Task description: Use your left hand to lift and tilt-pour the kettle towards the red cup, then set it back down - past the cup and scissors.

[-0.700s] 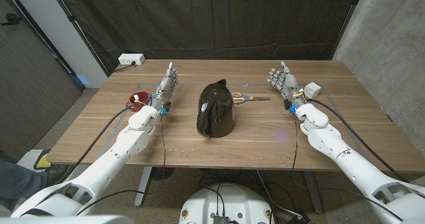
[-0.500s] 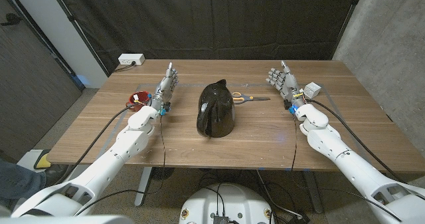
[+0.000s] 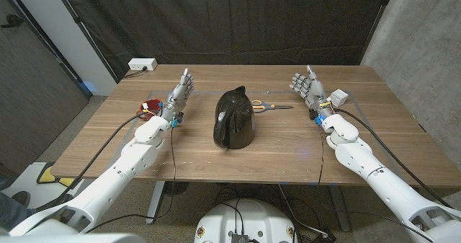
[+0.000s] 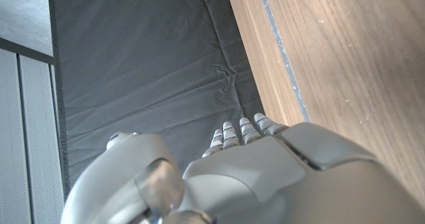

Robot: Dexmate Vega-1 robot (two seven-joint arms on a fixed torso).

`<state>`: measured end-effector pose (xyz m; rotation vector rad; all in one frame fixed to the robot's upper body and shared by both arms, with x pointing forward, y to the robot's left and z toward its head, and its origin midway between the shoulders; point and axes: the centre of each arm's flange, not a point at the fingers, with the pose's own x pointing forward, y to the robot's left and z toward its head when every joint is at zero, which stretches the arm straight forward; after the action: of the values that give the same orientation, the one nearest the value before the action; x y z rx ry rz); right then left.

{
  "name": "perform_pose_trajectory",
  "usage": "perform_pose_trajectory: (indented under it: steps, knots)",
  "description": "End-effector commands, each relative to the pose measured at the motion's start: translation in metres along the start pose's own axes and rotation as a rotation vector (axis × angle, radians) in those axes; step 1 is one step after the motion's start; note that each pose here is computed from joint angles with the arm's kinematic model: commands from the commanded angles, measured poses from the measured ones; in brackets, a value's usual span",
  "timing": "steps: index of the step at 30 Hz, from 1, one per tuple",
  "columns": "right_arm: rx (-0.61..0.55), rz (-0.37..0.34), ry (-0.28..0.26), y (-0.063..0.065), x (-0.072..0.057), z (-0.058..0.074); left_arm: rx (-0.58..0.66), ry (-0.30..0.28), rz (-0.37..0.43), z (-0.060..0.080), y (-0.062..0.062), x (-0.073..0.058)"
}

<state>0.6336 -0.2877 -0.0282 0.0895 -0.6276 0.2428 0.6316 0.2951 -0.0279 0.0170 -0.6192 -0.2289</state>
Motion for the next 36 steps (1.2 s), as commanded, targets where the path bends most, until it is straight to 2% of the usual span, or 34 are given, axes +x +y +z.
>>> perform_pose_trajectory:
  steps: [1, 8, 13, 18, 22, 26, 30, 36]
  knots:
    - [-0.016, -0.002, 0.010, -0.011, -0.004, 0.006, 0.064, -0.063, 0.015, 0.019, -0.008, -0.009]
    - [-0.014, 0.006, 0.014, -0.024, -0.001, 0.009, 0.064, -0.092, 0.051, 0.019, -0.020, -0.017]
    - [0.004, -0.006, 0.005, -0.035, 0.002, 0.010, 0.086, -0.084, 0.035, 0.019, -0.026, -0.016]
    - [-0.049, -0.011, -0.007, -0.039, -0.002, 0.015, 0.121, -0.093, 0.018, 0.021, -0.034, -0.020]
    - [-0.079, -0.010, -0.008, -0.038, -0.003, 0.015, 0.141, -0.091, 0.007, 0.018, -0.035, -0.023]
    - [-0.057, -0.022, -0.018, -0.030, -0.011, 0.016, 0.114, -0.093, -0.011, 0.017, -0.035, -0.030]
    - [-0.087, -0.018, -0.015, -0.025, -0.012, 0.025, 0.158, -0.093, -0.009, 0.024, -0.038, -0.046]
    - [-0.098, -0.017, -0.017, -0.020, -0.010, 0.027, 0.173, -0.088, -0.041, 0.025, -0.043, -0.071]
